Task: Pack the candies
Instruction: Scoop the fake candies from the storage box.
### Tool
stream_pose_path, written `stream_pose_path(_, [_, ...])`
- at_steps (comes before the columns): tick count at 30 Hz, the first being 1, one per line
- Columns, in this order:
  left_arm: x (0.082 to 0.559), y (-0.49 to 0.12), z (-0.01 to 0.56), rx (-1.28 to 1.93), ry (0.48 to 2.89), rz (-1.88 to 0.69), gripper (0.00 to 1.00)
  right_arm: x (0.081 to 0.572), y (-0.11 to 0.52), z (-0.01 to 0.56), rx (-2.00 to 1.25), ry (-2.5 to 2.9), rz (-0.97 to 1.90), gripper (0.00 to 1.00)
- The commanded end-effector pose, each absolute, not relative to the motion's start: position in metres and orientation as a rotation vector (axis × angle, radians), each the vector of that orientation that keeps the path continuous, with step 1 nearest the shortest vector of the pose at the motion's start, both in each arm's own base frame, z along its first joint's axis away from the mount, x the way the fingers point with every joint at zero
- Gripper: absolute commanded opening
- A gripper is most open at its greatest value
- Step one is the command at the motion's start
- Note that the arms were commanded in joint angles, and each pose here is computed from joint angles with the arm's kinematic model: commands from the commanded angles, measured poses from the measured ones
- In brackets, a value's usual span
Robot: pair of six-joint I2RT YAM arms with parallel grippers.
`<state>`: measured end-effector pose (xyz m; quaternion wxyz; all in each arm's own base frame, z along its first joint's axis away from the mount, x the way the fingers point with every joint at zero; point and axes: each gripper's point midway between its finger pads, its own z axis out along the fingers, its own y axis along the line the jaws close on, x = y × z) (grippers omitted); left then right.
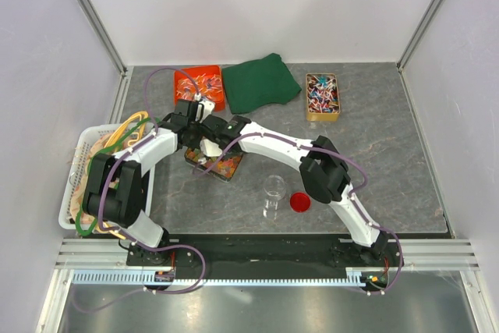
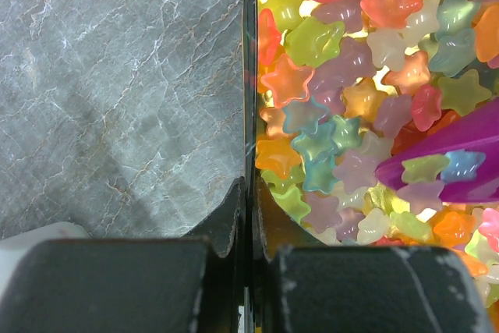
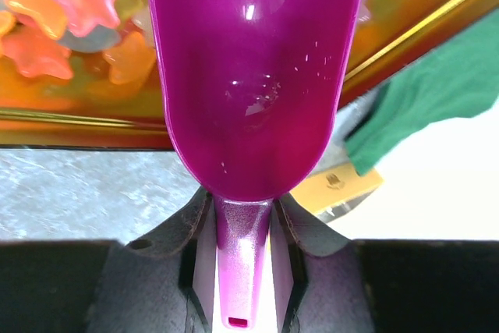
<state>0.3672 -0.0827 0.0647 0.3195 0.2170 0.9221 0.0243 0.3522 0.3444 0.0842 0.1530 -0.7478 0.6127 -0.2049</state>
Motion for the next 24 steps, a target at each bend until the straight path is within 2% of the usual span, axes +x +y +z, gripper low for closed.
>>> stream_pose_path(1, [0.402,-0.128,0.111,0.507,2.227,-0.121,0.02,0.35,0.374,0.111,-2.118,1.594,-0.647,0.0])
stream_pose_path(6, [0.402,-0.128,0.11,0.506,2.228,-0.117,0.02,0.34,0.386,0.102,-2.151,1.551,-0.677,0.0])
stream_pose_path(16, [0.402,-0.129,0.108,0.502,2.234,-0.125,0.02,0.31,0.413,0.078,-2.171,1.534,-0.559,0.0])
stream_pose_path(24, [0.398,-0.135,0.099,0.514,2.27,-0.204,0.02,0.304,0.385,0.077,-2.166,1.487,-0.582,0.0])
